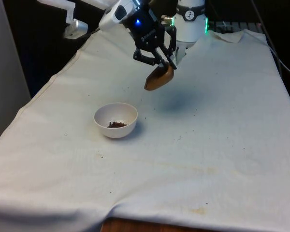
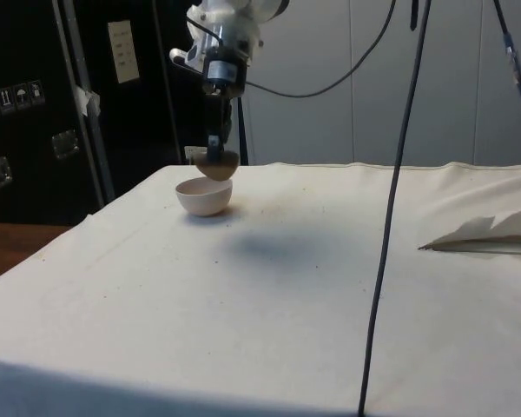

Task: Pour the coffee beans from the cup into the bowl.

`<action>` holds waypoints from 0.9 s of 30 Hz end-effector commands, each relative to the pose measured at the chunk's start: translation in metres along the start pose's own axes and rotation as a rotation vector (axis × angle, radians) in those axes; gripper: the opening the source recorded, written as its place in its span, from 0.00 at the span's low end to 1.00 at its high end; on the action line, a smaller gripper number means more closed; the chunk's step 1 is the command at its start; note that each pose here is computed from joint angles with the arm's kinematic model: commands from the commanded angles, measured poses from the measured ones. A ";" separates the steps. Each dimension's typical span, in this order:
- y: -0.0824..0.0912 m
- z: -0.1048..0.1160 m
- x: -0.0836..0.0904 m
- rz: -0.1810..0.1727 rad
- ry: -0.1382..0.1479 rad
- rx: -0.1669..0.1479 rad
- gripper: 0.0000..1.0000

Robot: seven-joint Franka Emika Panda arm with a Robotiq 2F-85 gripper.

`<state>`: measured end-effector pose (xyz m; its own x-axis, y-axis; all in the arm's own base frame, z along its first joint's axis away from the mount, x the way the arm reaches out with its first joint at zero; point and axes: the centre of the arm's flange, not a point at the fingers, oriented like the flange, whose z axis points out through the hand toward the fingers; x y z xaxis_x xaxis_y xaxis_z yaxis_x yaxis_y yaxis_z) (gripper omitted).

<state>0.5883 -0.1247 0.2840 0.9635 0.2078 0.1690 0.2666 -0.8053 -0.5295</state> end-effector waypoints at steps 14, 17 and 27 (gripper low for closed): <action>-0.012 0.009 -0.012 -0.037 -0.028 -0.089 0.00; -0.014 0.011 -0.013 -0.046 -0.030 -0.106 0.00; -0.022 0.021 -0.017 -0.080 -0.033 -0.166 0.00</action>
<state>0.5676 -0.0996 0.2736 0.9402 0.2920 0.1754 0.3386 -0.8567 -0.3890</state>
